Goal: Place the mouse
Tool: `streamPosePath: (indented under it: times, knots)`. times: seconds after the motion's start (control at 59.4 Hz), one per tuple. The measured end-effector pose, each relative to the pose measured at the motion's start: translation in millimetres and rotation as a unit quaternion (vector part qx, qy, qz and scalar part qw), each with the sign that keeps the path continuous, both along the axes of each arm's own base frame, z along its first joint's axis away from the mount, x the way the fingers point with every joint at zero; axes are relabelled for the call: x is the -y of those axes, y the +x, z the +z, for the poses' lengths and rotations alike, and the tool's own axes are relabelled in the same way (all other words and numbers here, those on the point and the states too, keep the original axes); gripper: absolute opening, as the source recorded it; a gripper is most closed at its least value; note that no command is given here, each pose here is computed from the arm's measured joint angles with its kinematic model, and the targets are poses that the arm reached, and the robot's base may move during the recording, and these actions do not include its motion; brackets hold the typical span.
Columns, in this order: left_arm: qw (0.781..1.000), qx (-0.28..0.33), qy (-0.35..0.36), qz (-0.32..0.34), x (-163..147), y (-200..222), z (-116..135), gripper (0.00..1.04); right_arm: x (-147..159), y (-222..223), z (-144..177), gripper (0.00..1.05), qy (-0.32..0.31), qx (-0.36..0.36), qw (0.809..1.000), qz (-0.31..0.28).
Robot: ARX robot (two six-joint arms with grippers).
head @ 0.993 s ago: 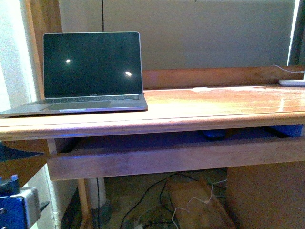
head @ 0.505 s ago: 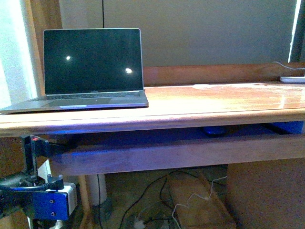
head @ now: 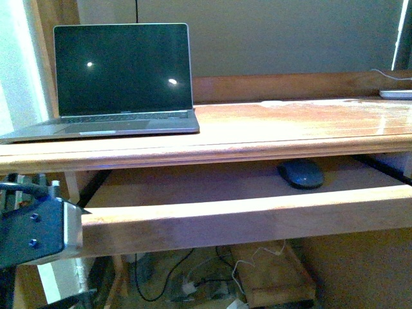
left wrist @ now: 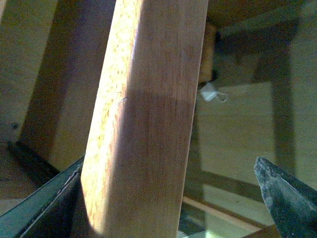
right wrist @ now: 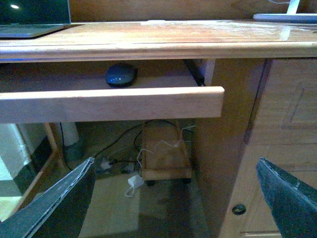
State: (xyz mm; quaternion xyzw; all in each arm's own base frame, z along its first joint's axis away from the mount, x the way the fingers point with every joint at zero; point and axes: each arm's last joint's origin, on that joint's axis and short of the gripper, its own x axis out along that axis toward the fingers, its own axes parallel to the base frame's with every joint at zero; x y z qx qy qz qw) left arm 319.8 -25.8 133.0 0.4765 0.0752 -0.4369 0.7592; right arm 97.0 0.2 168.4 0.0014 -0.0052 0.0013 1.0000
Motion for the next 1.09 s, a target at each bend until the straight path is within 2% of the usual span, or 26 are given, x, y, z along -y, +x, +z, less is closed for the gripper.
streamPosePath:
  times: [0.151, 0.303, 0.404, 0.505, 0.606, 0.724, 0.808, 0.892, 0.909, 0.925, 0.976, 0.993, 1.06, 1.094]
  knots:
    - [0.994, -0.069, -0.082, -0.009, 1, -30, 9, 0.97, 0, 0, 0, 0.97, 0.0, 0.0, 1.0, 0.0]
    - [0.972, -0.142, -0.184, 0.037, 3, -50, 25, 0.97, 0, 0, 0, 0.97, 0.0, 0.0, 1.0, 0.0]
    - [0.939, -0.199, -0.27, 0.072, 3, -63, 38, 0.97, 0, 0, 0, 0.97, 0.0, 0.0, 1.0, 0.0]
    - [0.896, -0.249, -0.355, 0.096, 4, -78, 56, 0.97, 0, 0, 0, 0.97, 0.0, 0.0, 1.0, 0.0]
    - [0.865, -0.254, -0.417, 0.116, 5, -92, 85, 0.97, 0, 0, 0, 0.97, 0.0, 0.0, 1.0, 0.0]
    - [0.829, -0.228, -0.481, 0.17, 0, -106, 110, 0.97, 0, 0, 0, 0.97, 0.0, 0.0, 1.0, 0.0]
    - [0.795, -0.221, -0.518, 0.224, -7, -121, 116, 0.97, 0, 0, 0, 0.97, 0.0, 0.0, 1.0, 0.0]
    - [0.779, -0.208, -0.535, 0.255, -12, -140, 113, 0.97, 0, 0, 0, 0.97, 0.0, 0.0, 1.0, 0.0]
    - [0.779, -0.195, -0.535, 0.262, -12, -143, 112, 0.96, 0, 0, 0, 0.97, 0.0, 0.0, 1.0, 0.0]
    - [0.779, -0.153, -0.536, 0.287, -14, -148, 111, 0.93, 0, 0, 0, 0.97, 0.0, 0.0, 1.0, 0.0]
    - [0.776, -0.08, -0.53, 0.332, -17, -159, 106, 0.86, 0, 0, 0, 0.97, 0.0, 0.0, 1.0, 0.0]
    - [0.769, -0.034, -0.52, 0.37, -19, -168, 101, 0.8, 0, 0, 0, 0.97, 0.0, 0.0, 1.0, 0.0]
    - [0.751, 0.028, -0.501, 0.43, -25, -184, 89, 0.7, 0, 0, 0, 0.97, 0.0, 0.0, 1.0, -0.001]
    - [0.747, 0.05, -0.496, 0.44, -26, -191, 84, 0.63, 0, 0, 0, 0.97, 0.0, 0.0, 1.0, 0.0]
